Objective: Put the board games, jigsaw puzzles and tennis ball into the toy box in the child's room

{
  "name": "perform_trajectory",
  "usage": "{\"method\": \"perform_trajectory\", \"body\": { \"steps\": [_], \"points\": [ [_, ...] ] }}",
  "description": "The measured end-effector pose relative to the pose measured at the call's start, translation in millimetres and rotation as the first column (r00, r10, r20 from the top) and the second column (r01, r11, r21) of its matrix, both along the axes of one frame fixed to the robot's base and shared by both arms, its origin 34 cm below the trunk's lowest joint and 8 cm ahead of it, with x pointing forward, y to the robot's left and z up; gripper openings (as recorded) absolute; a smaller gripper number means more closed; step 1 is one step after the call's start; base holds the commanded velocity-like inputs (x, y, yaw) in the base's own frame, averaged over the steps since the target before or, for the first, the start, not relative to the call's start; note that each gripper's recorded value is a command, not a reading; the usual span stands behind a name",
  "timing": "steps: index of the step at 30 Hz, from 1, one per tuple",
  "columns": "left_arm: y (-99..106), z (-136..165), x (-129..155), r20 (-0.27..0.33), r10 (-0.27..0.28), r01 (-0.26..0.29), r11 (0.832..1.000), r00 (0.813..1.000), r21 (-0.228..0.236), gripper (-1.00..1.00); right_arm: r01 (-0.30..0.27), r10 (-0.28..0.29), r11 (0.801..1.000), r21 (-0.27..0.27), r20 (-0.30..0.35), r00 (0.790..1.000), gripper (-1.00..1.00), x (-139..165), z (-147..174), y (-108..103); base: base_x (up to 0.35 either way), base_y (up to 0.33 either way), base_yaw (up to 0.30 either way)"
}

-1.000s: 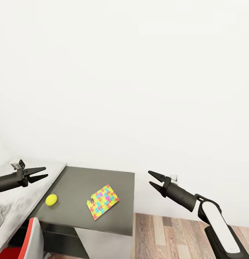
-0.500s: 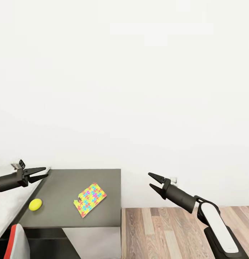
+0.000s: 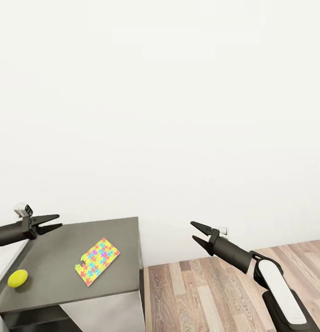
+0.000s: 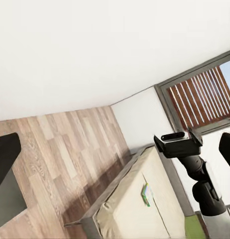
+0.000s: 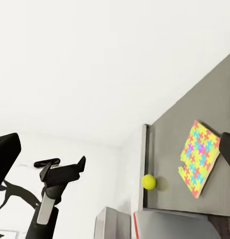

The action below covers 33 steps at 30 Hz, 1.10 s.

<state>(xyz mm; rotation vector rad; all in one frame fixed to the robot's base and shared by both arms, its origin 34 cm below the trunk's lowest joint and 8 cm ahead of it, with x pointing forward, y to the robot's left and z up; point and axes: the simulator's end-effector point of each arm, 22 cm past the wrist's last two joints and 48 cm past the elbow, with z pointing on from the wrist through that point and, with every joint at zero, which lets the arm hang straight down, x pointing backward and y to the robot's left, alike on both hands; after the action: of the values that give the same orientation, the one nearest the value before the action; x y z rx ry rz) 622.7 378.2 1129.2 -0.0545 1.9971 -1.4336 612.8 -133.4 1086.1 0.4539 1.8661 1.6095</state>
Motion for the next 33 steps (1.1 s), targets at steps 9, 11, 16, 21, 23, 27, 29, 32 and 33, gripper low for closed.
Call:
{"method": "perform_trajectory", "body": {
  "steps": [9, 11, 16, 21, 23, 27, 29, 32, 33],
  "points": [
    [-1, 0, 0, 0.0, -0.002, 0.002, 1.0, 1.0, 0.0, 1.0, 0.002, -0.002, 1.0, 0.0, -0.001, 1.0, 1.0, 0, 0, -1, 0.0, 0.0, -0.281],
    [-1, -1, 0, -0.001, -0.001, 0.001, 1.0, 1.0, 0.0, 1.0, 0.001, -0.001, 1.0, 0.0, -0.001, 1.0, 1.0, 0, 0, 0, 0.0, 0.0, -0.281],
    [-1, -1, 0, -0.001, -0.002, 0.002, 1.0, 1.0, 0.0, 1.0, 0.003, -0.003, 1.0, 0.0, -0.002, 1.0, 1.0, 0, 0, -1, 0.0, 0.0, -0.281],
    [-2, -1, 0, -0.002, -0.003, 0.003, 1.0, 1.0, 0.0, 1.0, 0.004, -0.004, 1.0, 0.0, -0.006, 1.0, 1.0, 1, -2, -1, 0.0, 0.0, -0.281],
    [-2, -1, 0, -0.001, -0.003, 0.003, 1.0, 1.0, 0.0, 1.0, 0.006, -0.006, 1.0, 0.0, -0.015, 1.0, 1.0, 1, -6, -2, 0.0, 0.0, -0.281],
    [-2, -1, 0, -0.002, -0.003, 0.003, 1.0, 1.0, 0.0, 1.0, 0.009, -0.009, 1.0, 0.001, -0.037, 0.999, 1.0, 1, -14, -3, 0.0, 0.0, -0.281],
    [-2, -1, 0, -0.002, -0.003, 0.003, 1.0, 1.0, 0.001, 1.0, 0.011, -0.011, 1.0, 0.002, -0.048, 0.999, 1.0, 1, -19, -4, 0.0, 0.0, -0.281],
    [-2, -1, 0, -0.001, -0.003, 0.003, 1.0, 1.0, 0.001, 1.0, 0.012, -0.012, 1.0, 0.002, -0.053, 0.999, 1.0, 1, -20, -4, 0.0, 0.0, -0.281],
    [-2, -1, 0, -0.001, -0.004, 0.004, 1.0, 1.0, 0.0, 1.0, 0.012, -0.012, 1.0, 0.002, -0.053, 0.998, 1.0, 1, -21, -4, 0.0, 0.0, -0.281]
  ]
}}
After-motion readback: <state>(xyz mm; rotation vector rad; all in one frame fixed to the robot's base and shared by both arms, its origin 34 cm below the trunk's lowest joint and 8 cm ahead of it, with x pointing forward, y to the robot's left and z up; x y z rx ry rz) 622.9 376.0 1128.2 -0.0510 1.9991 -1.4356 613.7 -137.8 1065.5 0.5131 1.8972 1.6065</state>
